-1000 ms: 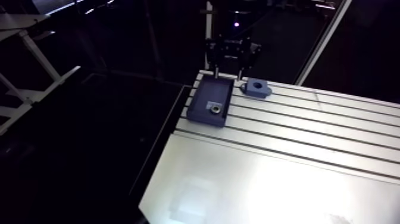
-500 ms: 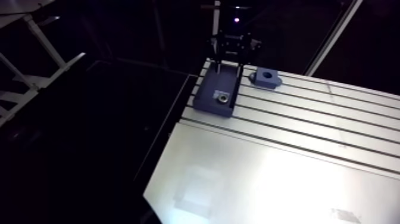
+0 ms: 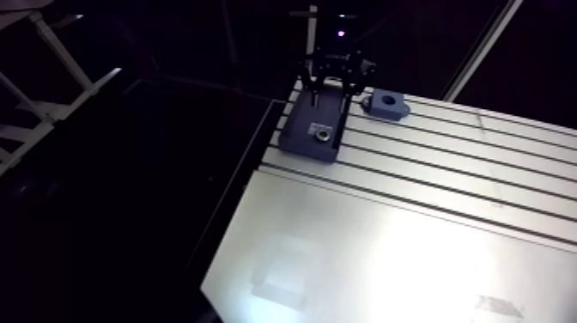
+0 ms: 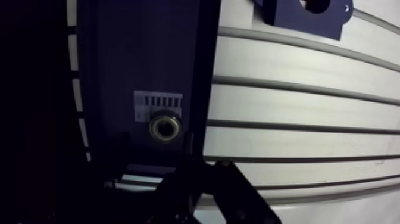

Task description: Pick up the bearing and press it into the housing until flush.

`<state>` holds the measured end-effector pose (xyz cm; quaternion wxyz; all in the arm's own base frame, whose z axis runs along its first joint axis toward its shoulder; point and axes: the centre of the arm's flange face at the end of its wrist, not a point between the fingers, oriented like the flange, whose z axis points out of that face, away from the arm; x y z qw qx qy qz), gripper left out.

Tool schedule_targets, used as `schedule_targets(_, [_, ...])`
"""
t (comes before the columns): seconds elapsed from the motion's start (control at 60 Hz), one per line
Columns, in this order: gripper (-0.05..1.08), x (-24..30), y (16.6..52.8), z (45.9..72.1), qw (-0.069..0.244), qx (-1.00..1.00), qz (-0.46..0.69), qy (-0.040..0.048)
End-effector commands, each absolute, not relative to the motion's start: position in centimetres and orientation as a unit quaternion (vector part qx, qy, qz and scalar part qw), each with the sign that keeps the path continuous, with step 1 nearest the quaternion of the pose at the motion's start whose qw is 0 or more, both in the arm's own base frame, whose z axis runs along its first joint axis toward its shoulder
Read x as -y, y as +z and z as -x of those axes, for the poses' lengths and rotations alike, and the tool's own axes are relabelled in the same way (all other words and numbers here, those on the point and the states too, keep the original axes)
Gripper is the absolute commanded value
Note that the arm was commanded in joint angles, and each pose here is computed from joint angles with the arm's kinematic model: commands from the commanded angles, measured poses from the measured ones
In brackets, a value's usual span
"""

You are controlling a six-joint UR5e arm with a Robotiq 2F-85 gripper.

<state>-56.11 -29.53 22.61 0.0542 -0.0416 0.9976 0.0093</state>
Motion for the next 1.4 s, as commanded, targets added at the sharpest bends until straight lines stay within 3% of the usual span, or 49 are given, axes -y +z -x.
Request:
schedule_targets(0.017, [0.44,29.6,21.7,55.9,0.060,-0.997,0.042,0.0106])
schedule_targets(1.4, [0.44,29.9,17.9,54.8,0.077,-0.996,0.049,0.0156])
